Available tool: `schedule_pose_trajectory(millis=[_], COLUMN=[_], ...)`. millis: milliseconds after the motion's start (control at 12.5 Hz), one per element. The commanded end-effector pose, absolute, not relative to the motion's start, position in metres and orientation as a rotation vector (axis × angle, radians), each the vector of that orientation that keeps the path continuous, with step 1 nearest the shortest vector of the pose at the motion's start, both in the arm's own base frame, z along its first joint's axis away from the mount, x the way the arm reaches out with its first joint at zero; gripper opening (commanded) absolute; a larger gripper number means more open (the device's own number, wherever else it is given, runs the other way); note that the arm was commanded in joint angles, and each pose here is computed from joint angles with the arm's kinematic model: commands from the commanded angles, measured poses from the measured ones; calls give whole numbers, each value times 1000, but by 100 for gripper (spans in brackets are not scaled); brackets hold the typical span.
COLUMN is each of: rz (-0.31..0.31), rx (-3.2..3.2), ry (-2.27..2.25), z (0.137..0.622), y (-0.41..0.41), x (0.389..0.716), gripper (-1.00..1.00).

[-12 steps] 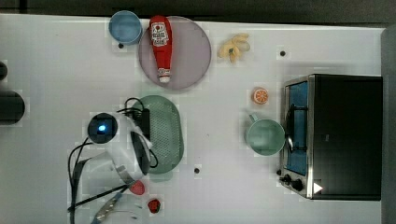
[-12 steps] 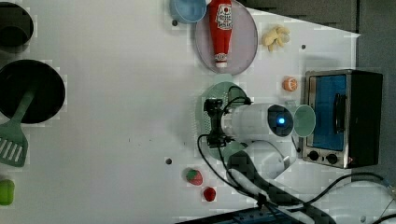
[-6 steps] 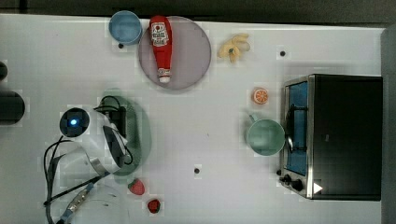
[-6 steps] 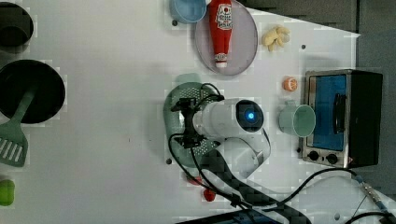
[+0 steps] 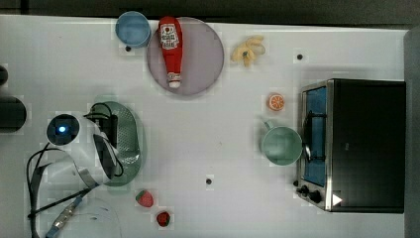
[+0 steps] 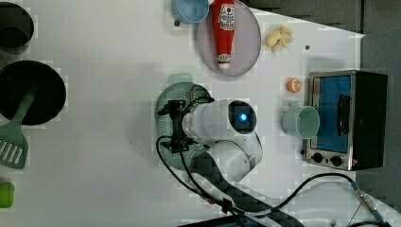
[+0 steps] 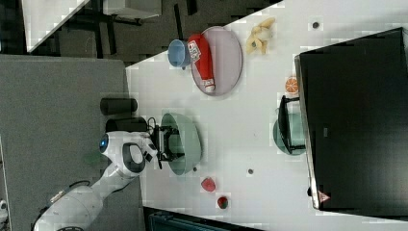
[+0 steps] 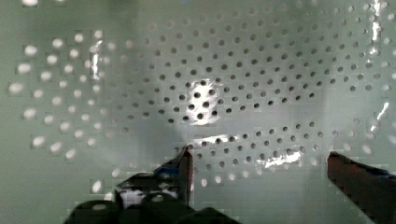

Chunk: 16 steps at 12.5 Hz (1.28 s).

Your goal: Drag strainer right to left.

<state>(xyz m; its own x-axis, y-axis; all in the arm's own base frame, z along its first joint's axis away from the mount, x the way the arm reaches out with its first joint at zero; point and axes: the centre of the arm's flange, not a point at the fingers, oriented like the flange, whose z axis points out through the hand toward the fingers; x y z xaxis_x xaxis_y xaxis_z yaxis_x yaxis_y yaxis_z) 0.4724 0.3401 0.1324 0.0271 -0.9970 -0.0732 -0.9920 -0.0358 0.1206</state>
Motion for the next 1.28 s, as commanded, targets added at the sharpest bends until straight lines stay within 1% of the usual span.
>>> schedule_pose_trajectory(millis=[80,320,560,960,1120,1280], rz=[-200,-234,-250,-257,-252,-237], rx=[2225,2223,2233,2185,2184,2278], ry=[-2224,-2240,-2242,-2323,-2339,-2263], z=[147,146,145,147,148,161], y=[367,384,398,421,426,427], x=[482,479,477,477,479,481], gripper=[100,100,100,100,100,100])
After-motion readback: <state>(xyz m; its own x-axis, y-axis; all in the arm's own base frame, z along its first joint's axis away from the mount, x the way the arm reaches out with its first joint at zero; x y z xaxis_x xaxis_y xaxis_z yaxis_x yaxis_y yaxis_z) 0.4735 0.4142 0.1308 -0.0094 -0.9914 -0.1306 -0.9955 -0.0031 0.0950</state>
